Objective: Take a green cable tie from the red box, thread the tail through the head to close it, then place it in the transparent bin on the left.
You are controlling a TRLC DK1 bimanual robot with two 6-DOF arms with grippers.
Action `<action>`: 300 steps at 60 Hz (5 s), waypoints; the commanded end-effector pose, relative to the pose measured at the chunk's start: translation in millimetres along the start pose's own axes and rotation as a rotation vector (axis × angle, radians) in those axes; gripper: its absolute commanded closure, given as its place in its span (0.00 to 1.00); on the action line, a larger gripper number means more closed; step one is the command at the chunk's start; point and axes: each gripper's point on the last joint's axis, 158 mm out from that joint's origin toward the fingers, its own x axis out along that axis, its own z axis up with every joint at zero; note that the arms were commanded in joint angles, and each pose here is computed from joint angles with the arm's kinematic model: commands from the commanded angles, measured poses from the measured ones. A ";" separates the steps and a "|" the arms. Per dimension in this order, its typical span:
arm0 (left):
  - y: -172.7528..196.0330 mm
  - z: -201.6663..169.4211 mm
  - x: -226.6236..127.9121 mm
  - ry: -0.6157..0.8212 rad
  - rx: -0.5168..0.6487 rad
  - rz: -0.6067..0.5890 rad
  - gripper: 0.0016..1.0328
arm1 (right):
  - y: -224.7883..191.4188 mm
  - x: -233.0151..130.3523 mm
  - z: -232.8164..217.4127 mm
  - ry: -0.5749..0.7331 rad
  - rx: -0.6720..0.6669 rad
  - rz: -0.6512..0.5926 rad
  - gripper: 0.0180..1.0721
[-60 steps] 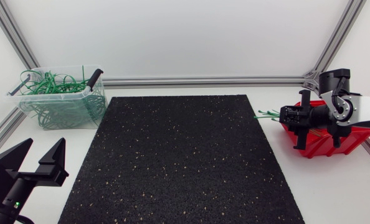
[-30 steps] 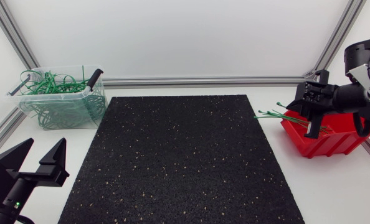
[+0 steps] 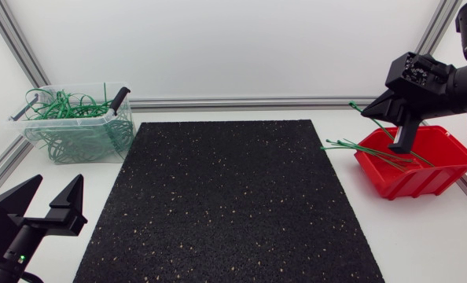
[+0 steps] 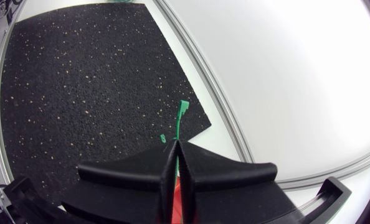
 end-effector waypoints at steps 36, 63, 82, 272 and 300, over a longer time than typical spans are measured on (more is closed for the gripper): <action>4.5 -21.9 1.1 0.051 0.004 0.016 0.04 | 114.5 -39.5 115.8 -0.151 0.262 0.494 0.95; 7.9 9.5 0.5 0.112 0.017 0.036 0.07 | 161.7 -40.9 136.1 -0.176 0.389 0.757 0.95; -16.3 35.6 9.0 0.205 -0.030 -0.083 0.10 | 180.3 -50.6 150.4 -0.212 0.457 0.908 0.95; -309.8 81.3 -25.9 0.443 -0.189 -1.439 0.75 | 199.1 -47.4 197.3 -0.583 0.619 0.946 0.95; -309.1 82.2 -22.8 0.441 -0.206 -1.429 0.81 | 201.4 -48.2 197.5 -0.584 0.612 0.941 0.95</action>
